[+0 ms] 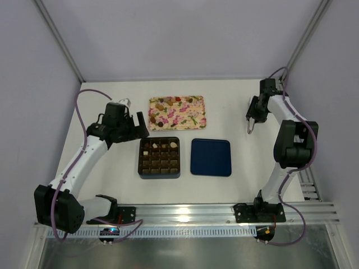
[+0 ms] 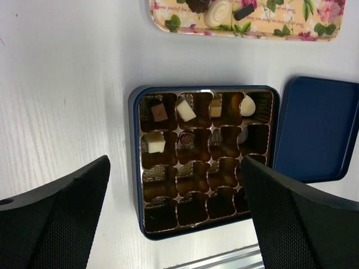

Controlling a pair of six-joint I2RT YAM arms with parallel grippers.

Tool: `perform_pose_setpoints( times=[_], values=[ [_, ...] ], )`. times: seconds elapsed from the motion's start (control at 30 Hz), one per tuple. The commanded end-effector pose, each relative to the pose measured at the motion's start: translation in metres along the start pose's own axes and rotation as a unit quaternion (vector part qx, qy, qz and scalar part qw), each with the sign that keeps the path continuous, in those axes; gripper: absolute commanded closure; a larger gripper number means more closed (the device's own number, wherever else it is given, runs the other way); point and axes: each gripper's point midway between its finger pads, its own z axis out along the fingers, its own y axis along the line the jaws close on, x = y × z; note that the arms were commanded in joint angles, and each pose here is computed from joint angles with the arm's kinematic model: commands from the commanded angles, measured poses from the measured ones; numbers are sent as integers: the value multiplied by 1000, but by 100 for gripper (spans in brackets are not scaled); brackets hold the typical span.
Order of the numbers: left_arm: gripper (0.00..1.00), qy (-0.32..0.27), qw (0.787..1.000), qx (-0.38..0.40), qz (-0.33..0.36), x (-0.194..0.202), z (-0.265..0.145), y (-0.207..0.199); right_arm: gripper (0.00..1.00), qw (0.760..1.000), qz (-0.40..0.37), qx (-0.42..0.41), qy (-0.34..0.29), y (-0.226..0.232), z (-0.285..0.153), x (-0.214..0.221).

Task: Pack the chocolate

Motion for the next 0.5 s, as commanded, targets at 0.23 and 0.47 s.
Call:
perform_pose_setpoints(
  times=[0.23,0.47],
  values=[
    [4,-23,999,27,2,-6,-5,-8,48,999,-8,9,35,-8,38,14],
    [4,-22,999,30,1,-4,-5,-8,36,999,-12,13,50,-12,47,27]
  ],
)
